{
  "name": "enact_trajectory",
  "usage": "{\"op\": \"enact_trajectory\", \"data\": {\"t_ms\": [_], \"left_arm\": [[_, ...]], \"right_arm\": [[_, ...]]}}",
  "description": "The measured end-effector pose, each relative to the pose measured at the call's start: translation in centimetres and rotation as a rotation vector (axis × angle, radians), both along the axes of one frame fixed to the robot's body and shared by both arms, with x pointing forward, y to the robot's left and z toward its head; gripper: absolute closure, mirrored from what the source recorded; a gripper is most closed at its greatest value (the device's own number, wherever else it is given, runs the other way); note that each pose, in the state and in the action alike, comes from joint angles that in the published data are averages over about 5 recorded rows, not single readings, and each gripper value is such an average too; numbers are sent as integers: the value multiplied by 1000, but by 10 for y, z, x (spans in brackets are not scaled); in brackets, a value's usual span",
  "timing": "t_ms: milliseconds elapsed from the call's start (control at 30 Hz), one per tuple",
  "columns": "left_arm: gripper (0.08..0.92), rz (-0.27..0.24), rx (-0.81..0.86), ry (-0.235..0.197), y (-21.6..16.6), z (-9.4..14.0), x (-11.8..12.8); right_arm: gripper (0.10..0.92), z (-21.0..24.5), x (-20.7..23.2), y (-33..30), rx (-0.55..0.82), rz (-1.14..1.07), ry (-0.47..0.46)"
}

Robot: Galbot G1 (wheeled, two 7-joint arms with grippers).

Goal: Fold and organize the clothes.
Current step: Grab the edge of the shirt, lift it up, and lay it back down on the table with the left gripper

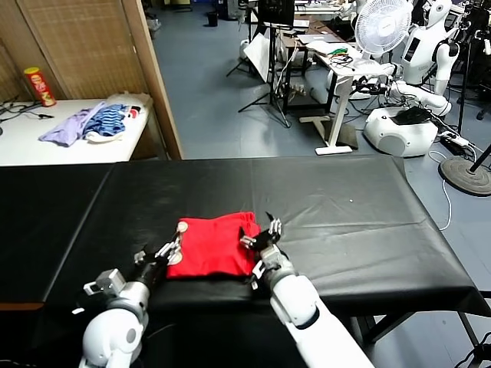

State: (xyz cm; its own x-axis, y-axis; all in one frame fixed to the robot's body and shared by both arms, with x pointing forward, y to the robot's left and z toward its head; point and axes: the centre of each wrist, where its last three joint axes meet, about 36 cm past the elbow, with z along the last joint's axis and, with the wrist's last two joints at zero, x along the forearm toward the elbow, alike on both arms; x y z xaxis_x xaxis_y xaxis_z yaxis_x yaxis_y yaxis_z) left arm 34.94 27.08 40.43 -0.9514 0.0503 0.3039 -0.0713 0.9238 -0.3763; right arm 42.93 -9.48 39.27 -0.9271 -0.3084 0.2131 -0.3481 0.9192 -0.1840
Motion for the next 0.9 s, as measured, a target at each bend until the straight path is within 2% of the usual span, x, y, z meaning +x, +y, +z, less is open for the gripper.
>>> {"op": "enact_trajectory", "data": {"t_ms": [267,333,467,700,800,900], "left_arm": [[205,-1,-144,31,9,-24,1],[237,-5,-183,42,11,-29,2],[412,-9,-268,57,14,-37,3],[796,-20,-328,63,15,-39,3],[853,-12,-303,54,12,-35,3],[845,4,-232,48,9,-28,3]], "right_arm": [[224,22,-11,-25,216,-19,79],[224,26,-14,-30,239,-23,78],[224,32,-18,-34,266,-33,75],[224,37,-21,-39,280,-49,73],[224,37,-23,-41,258,-77,73],[224,37,-27,-44,198,-124,69]]}}
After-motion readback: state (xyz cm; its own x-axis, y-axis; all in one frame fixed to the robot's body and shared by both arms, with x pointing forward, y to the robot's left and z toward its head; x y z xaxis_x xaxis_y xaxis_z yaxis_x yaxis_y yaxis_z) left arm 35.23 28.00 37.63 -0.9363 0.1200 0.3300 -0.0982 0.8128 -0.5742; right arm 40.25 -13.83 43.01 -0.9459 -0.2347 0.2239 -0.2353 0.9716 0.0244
